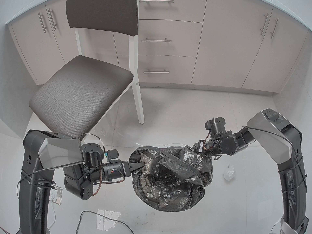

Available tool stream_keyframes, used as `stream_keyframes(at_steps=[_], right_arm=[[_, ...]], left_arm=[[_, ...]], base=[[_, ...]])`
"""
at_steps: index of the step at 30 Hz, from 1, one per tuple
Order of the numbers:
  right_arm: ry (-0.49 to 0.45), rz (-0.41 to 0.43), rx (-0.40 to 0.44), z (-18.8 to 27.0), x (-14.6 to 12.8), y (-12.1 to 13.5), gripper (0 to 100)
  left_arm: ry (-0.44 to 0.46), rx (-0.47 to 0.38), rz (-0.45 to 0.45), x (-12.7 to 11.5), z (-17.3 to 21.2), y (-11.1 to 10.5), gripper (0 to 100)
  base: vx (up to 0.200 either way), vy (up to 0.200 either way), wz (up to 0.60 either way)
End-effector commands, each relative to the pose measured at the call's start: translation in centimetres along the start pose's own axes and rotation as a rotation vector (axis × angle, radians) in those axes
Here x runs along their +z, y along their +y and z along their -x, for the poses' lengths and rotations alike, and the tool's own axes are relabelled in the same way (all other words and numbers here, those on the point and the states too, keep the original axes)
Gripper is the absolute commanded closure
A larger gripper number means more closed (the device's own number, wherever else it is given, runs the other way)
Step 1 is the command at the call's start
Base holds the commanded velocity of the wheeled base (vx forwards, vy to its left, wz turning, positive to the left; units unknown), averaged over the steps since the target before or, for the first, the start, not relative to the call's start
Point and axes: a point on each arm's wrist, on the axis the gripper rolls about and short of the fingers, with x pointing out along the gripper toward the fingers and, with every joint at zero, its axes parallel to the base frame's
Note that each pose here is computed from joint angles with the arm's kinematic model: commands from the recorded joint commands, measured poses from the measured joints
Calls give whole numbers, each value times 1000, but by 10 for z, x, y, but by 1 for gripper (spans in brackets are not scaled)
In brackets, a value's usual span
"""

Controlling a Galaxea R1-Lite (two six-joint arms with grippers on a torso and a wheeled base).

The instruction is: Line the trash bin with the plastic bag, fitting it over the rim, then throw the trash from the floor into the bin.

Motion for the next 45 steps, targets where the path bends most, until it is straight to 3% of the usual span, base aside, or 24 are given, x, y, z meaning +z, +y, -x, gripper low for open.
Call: stream_keyframes(at_steps=[1, 4, 5, 21, 32, 35, 45], right_arm=[[1, 0, 1, 0, 0, 1, 0], [5, 0, 1, 1, -2, 2, 0], [7, -4, 1, 0, -3, 1, 100], [-16, -48, 24, 11, 4, 10, 100], [-132, -103, 101, 90, 49, 16, 100], [-115, -92, 154, 108, 47, 20, 100], [-6, -64, 120, 87, 18, 4, 100]], left_arm=[[1, 0, 1, 0, 0, 0, 100], [1, 0, 1, 0, 0, 0, 100], [1, 0, 1, 0, 0, 0, 100], [1, 0, 1, 0, 0, 0, 100], [0, 2, 2, 0, 0, 1, 100], [2, 1, 3, -1, 0, 1, 100], [2, 1, 3, -1, 0, 1, 100]], base=[[0, 0, 0], [0, 0, 0], [0, 0, 0], [0, 0, 0], [0, 0, 0], [0, 0, 0], [0, 0, 0]])
